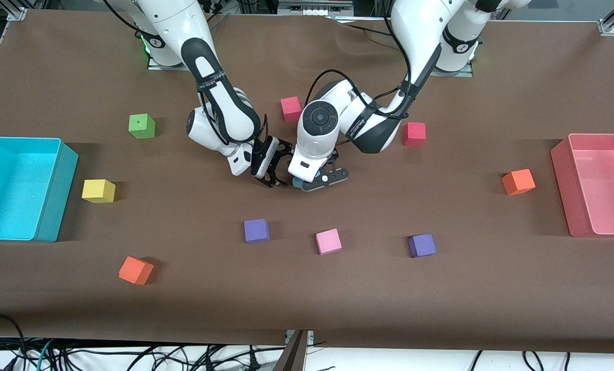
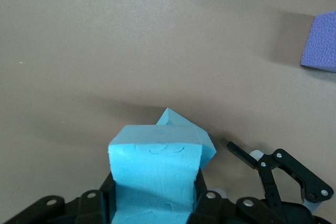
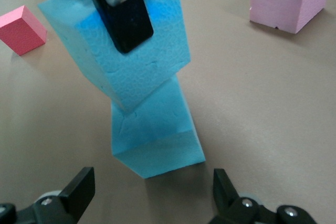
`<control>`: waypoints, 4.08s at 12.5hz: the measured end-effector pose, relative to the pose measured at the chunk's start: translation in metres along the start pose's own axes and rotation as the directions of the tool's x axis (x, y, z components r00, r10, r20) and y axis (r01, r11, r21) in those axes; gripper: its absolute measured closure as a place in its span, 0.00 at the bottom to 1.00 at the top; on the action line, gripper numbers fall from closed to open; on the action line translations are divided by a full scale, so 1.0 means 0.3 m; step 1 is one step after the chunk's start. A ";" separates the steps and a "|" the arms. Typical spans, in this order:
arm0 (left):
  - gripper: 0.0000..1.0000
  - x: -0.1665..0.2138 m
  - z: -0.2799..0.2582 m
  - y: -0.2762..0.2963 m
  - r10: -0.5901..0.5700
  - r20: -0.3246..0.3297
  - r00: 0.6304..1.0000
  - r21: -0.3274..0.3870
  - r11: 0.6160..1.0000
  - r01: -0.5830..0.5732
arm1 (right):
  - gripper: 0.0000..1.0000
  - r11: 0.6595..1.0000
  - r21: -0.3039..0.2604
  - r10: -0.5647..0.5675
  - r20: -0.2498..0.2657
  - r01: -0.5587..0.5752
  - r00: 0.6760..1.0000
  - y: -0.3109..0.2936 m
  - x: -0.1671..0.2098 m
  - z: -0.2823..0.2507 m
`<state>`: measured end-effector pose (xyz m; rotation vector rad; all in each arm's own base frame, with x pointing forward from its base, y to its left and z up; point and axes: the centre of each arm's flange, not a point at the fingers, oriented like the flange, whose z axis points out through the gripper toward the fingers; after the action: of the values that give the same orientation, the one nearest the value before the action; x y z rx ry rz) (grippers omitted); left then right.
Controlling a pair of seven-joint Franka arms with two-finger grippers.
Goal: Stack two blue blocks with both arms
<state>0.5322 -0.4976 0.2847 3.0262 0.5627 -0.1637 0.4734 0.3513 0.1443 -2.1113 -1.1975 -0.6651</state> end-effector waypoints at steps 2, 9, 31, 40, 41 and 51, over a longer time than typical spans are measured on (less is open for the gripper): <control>0.44 -0.011 0.011 0.014 0.000 -0.006 1.000 -0.012 1.000 0.000 | 0.00 1.000 0.018 0.003 -0.015 -0.002 1.000 0.005 -0.010 -0.001; 0.35 -0.034 0.063 0.026 0.008 -0.002 1.000 -0.001 1.000 -0.008 | 0.00 1.000 0.029 -0.001 -0.022 0.002 1.000 0.003 -0.031 0.000; 0.00 0.442 -0.969 -1.051 0.204 0.033 0.978 0.047 0.977 -0.206 | 0.00 0.865 0.064 0.438 0.388 -0.498 0.811 0.043 0.074 -0.626; 0.00 0.353 -1.135 -1.302 0.342 -0.003 0.940 0.076 0.937 -0.341 | 0.00 0.599 -0.641 0.800 0.455 -0.480 0.391 0.333 0.403 -1.345; 0.00 0.342 -1.142 -1.307 0.343 -0.004 0.939 0.077 0.936 -0.342 | 0.00 0.519 -0.695 0.852 0.379 -0.497 0.361 0.312 0.470 -1.427; 0.00 0.331 -1.160 -1.345 0.335 0.009 0.942 0.078 0.939 -0.335 | 0.00 0.375 -0.721 0.899 0.130 -0.582 0.418 0.326 0.510 -1.778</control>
<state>0.5111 -0.0597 0.6030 3.1382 0.0332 -0.1647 0.5644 0.0157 0.5877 -3.1394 0.0466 0.0656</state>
